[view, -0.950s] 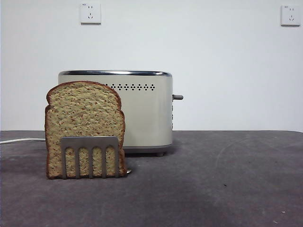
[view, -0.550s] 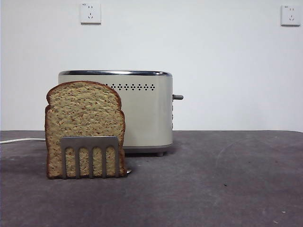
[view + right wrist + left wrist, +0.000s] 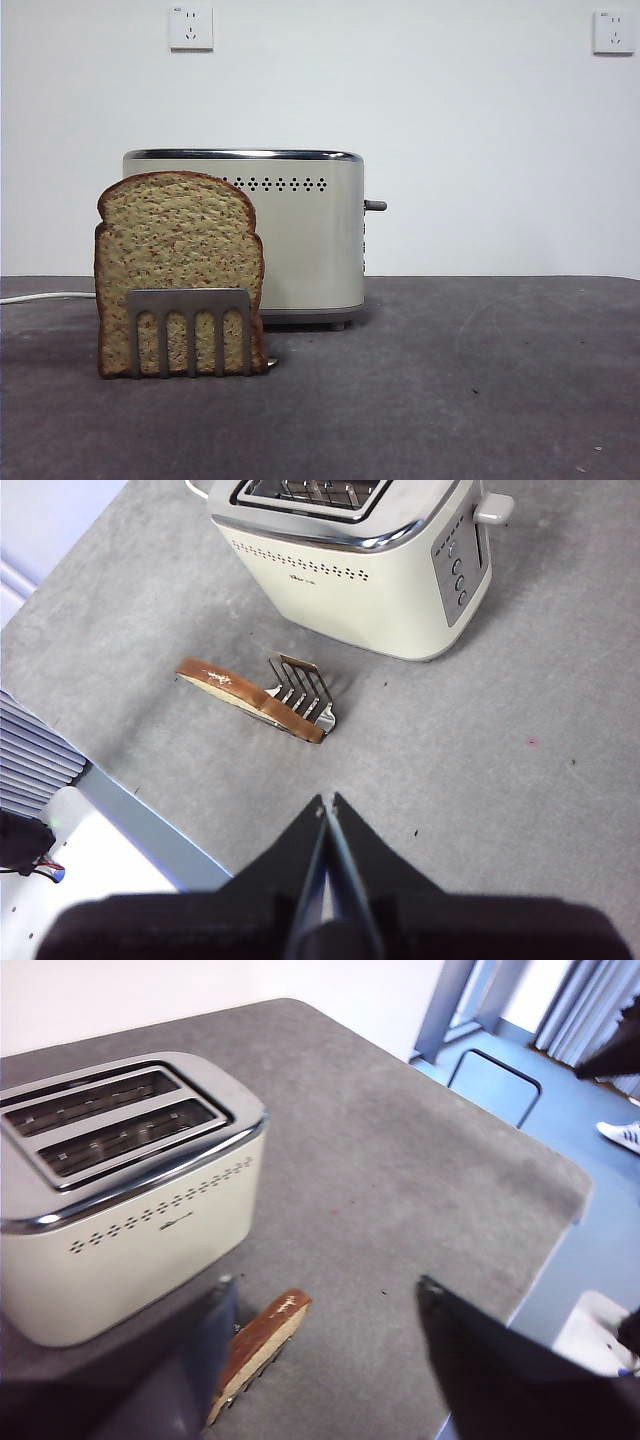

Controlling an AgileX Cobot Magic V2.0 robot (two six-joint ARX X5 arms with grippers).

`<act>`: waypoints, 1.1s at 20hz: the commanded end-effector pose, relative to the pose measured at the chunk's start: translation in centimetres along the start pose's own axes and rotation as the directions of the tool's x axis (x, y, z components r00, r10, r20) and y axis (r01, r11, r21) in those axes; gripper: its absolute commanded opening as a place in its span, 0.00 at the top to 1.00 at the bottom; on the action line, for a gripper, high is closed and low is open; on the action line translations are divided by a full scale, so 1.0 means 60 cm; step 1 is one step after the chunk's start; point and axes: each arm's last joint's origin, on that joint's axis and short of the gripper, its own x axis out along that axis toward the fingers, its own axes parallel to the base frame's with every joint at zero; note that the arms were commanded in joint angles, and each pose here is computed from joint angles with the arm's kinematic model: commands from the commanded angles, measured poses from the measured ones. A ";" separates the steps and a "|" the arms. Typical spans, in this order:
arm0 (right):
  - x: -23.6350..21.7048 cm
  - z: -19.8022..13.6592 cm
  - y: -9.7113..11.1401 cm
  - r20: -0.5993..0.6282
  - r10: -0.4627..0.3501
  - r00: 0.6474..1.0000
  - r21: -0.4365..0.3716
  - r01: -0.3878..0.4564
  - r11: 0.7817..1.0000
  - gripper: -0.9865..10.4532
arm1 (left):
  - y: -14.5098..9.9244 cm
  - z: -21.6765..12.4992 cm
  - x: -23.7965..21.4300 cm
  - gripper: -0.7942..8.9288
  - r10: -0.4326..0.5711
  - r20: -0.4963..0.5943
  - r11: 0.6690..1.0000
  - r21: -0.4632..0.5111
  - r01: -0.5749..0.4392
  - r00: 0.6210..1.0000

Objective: Pick up a slice of bread from the rack,put the bread on the toaster,press the button

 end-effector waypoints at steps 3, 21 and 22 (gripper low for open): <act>-0.001 0.000 0.002 0.002 0.002 1.000 -0.014 -0.002 1.000 0.92 | -0.005 0.001 0.022 0.30 -0.077 -0.044 0.990 0.115 0.081 0.996; -0.001 0.000 0.002 0.002 0.003 1.000 -0.014 -0.003 1.000 0.92 | 0.011 -0.078 0.337 0.32 0.184 -0.650 0.791 0.543 0.281 0.737; -0.001 0.000 0.002 0.002 0.003 1.000 -0.014 -0.003 1.000 0.92 | 0.013 -0.081 0.343 0.41 0.183 -0.657 0.793 0.539 0.285 0.731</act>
